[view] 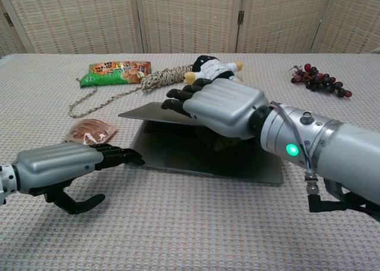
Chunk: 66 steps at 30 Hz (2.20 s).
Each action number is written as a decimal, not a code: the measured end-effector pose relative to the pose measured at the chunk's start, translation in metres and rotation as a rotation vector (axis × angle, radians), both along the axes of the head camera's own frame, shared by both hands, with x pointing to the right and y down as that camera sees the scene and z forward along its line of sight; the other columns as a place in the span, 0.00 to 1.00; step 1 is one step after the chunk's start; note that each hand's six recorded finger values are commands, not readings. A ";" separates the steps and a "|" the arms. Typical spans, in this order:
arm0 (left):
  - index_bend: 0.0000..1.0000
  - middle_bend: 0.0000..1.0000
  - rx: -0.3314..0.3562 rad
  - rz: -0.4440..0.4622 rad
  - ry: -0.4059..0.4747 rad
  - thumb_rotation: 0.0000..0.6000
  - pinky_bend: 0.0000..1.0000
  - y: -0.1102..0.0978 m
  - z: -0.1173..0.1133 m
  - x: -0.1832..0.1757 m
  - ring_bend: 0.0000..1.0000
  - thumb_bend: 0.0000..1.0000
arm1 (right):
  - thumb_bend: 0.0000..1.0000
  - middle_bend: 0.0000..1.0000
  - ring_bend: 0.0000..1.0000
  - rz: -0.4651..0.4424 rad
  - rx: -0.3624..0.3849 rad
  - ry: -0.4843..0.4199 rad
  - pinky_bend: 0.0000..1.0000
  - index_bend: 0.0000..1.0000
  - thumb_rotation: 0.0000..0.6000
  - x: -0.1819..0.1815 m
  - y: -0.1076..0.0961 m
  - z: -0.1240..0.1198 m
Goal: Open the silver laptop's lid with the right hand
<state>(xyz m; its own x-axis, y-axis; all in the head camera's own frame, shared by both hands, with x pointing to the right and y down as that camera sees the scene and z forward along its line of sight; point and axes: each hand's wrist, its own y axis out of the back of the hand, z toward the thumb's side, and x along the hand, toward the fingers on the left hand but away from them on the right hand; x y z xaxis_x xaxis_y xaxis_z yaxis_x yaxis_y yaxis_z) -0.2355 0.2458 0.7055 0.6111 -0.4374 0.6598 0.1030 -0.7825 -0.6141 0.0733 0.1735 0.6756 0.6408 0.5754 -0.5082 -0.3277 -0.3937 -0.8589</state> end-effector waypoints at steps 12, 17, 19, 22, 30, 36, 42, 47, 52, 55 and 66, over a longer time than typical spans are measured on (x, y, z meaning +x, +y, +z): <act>0.01 0.05 -0.002 0.020 -0.033 1.00 0.00 0.001 0.008 0.007 0.00 0.61 | 0.69 0.00 0.00 0.023 0.024 -0.006 0.00 0.00 1.00 -0.003 -0.004 0.000; 0.01 0.05 -0.001 0.027 -0.040 1.00 0.00 0.001 0.009 0.009 0.00 0.61 | 0.65 0.00 0.00 0.036 0.027 -0.003 0.00 0.00 1.00 -0.005 -0.006 0.003; 0.01 0.05 -0.003 0.028 -0.043 1.00 0.00 0.001 0.010 0.010 0.00 0.61 | 0.62 0.00 0.00 0.041 0.028 -0.002 0.00 0.00 1.00 -0.006 -0.007 0.004; 0.01 0.05 -0.005 0.028 -0.045 1.00 0.00 0.001 0.011 0.010 0.00 0.61 | 0.60 0.00 0.00 0.049 0.030 0.002 0.00 0.00 1.00 -0.007 -0.010 0.006; 0.01 0.05 -0.009 0.026 -0.049 1.00 0.00 -0.001 0.014 0.013 0.00 0.61 | 0.60 0.00 0.00 0.067 0.056 0.022 0.00 0.00 1.00 -0.005 -0.016 0.011; 0.01 0.05 -0.011 0.031 -0.058 1.00 0.00 -0.001 0.015 0.013 0.00 0.61 | 0.60 0.00 0.00 0.077 0.077 0.046 0.00 0.00 1.00 -0.006 -0.021 0.016; 0.01 0.05 -0.011 0.028 -0.059 1.00 0.00 -0.002 0.015 0.013 0.00 0.61 | 0.60 0.00 0.00 0.106 0.082 0.042 0.00 0.00 1.00 -0.006 -0.029 0.016; 0.01 0.05 -0.012 0.029 -0.063 1.00 0.00 -0.003 0.016 0.014 0.00 0.61 | 0.60 0.00 0.00 0.132 0.097 0.027 0.00 0.00 1.00 0.000 -0.040 0.005; 0.01 0.05 -0.014 0.033 -0.065 1.00 0.00 -0.003 0.016 0.014 0.00 0.61 | 0.60 0.00 0.00 0.167 0.118 0.009 0.00 0.00 1.00 0.006 -0.057 -0.008; 0.01 0.05 -0.014 0.036 -0.065 1.00 0.00 -0.002 0.016 0.015 0.00 0.61 | 0.60 0.00 0.00 0.191 0.133 0.002 0.00 0.00 1.00 0.010 -0.069 -0.016; 0.01 0.05 -0.008 0.040 -0.065 1.00 0.00 -0.002 0.014 0.017 0.00 0.61 | 0.60 0.00 0.00 0.295 0.147 0.025 0.00 0.00 1.00 0.030 -0.121 -0.025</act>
<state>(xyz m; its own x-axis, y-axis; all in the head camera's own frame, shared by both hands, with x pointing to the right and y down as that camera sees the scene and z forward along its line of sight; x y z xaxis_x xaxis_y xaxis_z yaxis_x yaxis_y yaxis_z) -0.2184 0.2437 0.7198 0.5839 -0.4081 0.7018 0.1740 -0.7814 -0.5992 0.1036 0.0529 0.6502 0.4242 0.8026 -0.4193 -0.2397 -0.3470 -0.9067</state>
